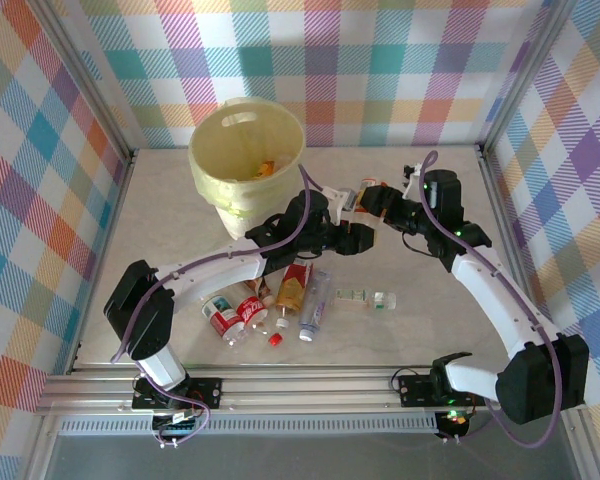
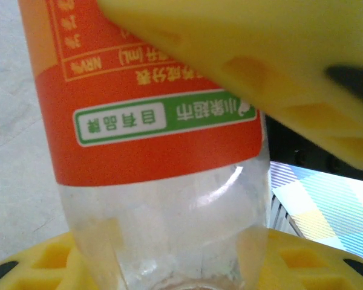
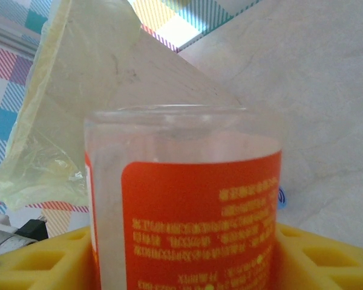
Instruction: Put the plastic bottles in the bin
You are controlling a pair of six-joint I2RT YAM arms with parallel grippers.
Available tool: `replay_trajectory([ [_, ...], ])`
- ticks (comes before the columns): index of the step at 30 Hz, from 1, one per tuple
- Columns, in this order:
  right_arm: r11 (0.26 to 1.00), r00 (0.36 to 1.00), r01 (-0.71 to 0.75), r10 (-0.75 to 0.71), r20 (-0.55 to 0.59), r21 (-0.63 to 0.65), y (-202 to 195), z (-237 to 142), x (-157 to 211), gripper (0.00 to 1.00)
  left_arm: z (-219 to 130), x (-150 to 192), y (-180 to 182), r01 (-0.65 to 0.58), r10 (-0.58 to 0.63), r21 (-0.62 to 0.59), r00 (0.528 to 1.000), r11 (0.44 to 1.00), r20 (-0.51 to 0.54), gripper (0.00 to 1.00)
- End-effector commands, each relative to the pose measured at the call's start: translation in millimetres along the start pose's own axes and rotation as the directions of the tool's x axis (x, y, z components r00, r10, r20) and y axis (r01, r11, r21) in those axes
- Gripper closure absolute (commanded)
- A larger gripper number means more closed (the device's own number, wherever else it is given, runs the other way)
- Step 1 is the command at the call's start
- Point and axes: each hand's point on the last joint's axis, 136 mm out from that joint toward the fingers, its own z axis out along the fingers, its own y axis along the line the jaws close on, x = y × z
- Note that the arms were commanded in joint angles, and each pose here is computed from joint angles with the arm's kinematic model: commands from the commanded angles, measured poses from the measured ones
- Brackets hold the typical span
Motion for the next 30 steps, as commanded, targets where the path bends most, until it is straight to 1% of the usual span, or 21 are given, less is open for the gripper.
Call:
replay_trajectory([
  [1, 1.0, 1.0, 0.01, -0.01, 0.005, -0.021, 9.5, -8.6, 2.3, 0.23, -14.4, -13.9, -28.0, -0.08, 0.077, 0.058, 0.996, 0.995, 0.038, 0.52],
  [3, 1.0, 1.0, 0.028, -0.028, 0.009, -0.006, 9.1, -14.1, 2.4, 0.11, -20.7, -15.3, -27.9, -0.079, 0.078, 0.05, 0.996, 0.996, 0.033, 0.52],
  [4, 0.999, 0.999, 0.042, -0.042, 0.011, -0.004, 9.7, -16.9, 2.7, 0.08, -24.3, -16.2, -28.3, -0.077, 0.075, 0.05, 0.997, 0.996, 0.03, 0.52],
  [6, 0.997, 0.997, 0.071, -0.071, 0.017, -0.005, 11.2, -23.6, 5.0, 0.03, -32.3, -17.1, -26.8, -0.072, 0.071, 0.038, 0.997, 0.997, 0.025, 0.52],
  [8, 0.994, 0.994, 0.108, -0.107, 0.025, -0.019, 15.5, -31.9, 8.2, 0.01, -41.7, -19.5, -23.9, -0.073, 0.072, 0.02, 0.997, 0.997, 0.025, 0.52],
  [11, 0.98, 0.982, 0.186, -0.184, 0.032, -0.066, 28.1, -48.6, 15.8, 0.0, -56.2, -23.0, -18.3, -0.082, 0.082, -0.016, 0.996, 0.996, 0.015, 0.52],
  [13, 0.961, 0.969, 0.249, -0.247, 0.026, -0.123, 41.1, -60.0, 23.7, 0.0, -66.3, -25.9, -14.6, -0.088, 0.088, -0.039, 0.996, 0.995, 0.006, 0.52],
  [15, 0.931, 0.95, 0.309, -0.313, 0.013, -0.192, 55.2, -72.8, 34.9, 0.0, -78.1, -30.3, -10.6, -0.099, 0.099, -0.069, 0.995, 0.993, -0.003, 0.52],
  [16, 0.919, 0.942, 0.33, -0.336, 0.007, -0.216, 60.4, -78.3, 39.3, 0.0, -83.5, -34.1, -10.0, -0.105, 0.105, -0.082, 0.994, 0.991, -0.003, 0.51],
  [17, 0.905, 0.933, 0.349, -0.36, -0.002, -0.241, 65.0, -83.7, 44.9, 0.0, -90.3, -33.3, -3.8, -0.103, 0.101, -0.113, 0.995, 0.988, -0.027, 0.51],
  [21, 0.84, 0.895, 0.416, -0.446, -0.006, -0.349, 84.4, -104.7, 63.2, 0.0, -117.4, -48.6, 1.6, -0.149, 0.142, -0.186, 0.989, 0.971, -0.052, 0.51],
  [26, 0.785, 0.869, 0.446, -0.494, -0.001, -0.43, 97.8, -119.1, 75.7, 0.0, -151.0, -76.8, 6.5, -0.205, 0.199, -0.276, 0.979, 0.939, -0.051, 0.49],
  [28, 0.783, 0.868, 0.446, -0.496, -0.003, -0.433, 98.2, -119.8, 76.4, 0.0, -164.0, -89.7, 10.1, -0.215, 0.213, -0.308, 0.976, 0.927, -0.042, 0.49],
  [30, 0.788, 0.869, 0.444, -0.495, -0.009, -0.426, 96.1, -118.1, 76.4, 0.0, -178.5, -104.2, 20.9, -0.214, 0.215, -0.373, 0.976, 0.903, -0.039, 0.48],
])
